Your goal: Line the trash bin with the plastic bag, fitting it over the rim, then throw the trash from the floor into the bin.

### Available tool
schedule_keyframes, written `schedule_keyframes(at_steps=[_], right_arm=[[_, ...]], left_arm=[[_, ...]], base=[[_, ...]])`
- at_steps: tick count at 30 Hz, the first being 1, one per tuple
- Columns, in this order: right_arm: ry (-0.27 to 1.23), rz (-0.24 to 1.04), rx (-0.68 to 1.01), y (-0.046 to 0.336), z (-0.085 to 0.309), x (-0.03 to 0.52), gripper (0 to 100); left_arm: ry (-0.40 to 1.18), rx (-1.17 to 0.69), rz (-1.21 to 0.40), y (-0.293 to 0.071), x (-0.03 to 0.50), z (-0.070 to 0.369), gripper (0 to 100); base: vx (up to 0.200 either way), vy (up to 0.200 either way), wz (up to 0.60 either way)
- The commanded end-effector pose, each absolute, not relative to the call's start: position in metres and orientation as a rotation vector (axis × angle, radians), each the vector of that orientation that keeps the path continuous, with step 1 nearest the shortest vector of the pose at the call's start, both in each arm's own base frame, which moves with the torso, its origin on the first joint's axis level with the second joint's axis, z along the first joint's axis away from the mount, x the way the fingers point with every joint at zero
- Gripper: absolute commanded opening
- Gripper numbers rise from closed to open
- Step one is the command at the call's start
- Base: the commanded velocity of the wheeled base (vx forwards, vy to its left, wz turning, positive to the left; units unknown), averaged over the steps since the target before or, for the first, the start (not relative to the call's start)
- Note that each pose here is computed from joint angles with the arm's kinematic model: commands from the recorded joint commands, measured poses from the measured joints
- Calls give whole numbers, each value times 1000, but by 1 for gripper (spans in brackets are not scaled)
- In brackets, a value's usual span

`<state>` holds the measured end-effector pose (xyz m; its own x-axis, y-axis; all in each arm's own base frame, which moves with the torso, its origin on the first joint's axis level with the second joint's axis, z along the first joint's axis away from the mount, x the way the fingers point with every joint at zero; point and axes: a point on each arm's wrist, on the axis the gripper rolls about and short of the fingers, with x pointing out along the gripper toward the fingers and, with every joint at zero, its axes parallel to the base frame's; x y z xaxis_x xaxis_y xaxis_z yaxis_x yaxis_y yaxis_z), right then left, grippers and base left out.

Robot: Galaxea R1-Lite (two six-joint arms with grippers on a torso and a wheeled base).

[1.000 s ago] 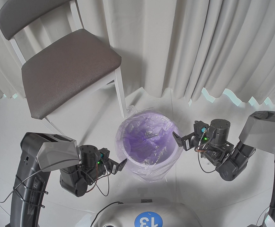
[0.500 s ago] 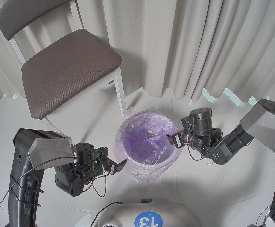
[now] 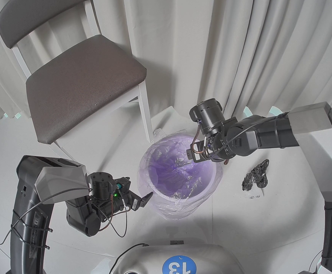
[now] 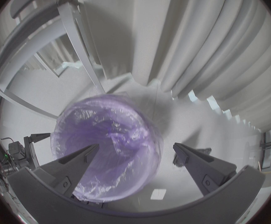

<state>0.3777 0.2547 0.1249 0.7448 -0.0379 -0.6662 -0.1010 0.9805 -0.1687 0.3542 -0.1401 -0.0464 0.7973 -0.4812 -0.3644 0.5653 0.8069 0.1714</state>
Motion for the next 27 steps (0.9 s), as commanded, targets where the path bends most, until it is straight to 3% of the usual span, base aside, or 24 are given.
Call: schedule_keyframes(at_steps=[1, 17, 18, 27], right_arm=[[799, -52, -218, 282, 112, 372, 100], [870, -124, -258, 276, 79, 379, 100], [872, -127, -256, 273, 79, 380, 0], [892, -160, -252, 259, 75, 386, 0]], left_arm=[[319, 302, -573, -139, 357, -55, 100], [309, 304, -571, -139, 358, -54, 100], [307, 303, -571, -139, 359, -54, 100], [307, 303, -571, -139, 358, -54, 100]], base=[[0, 0, 0], [0, 0, 0], [0, 0, 0], [0, 0, 0]])
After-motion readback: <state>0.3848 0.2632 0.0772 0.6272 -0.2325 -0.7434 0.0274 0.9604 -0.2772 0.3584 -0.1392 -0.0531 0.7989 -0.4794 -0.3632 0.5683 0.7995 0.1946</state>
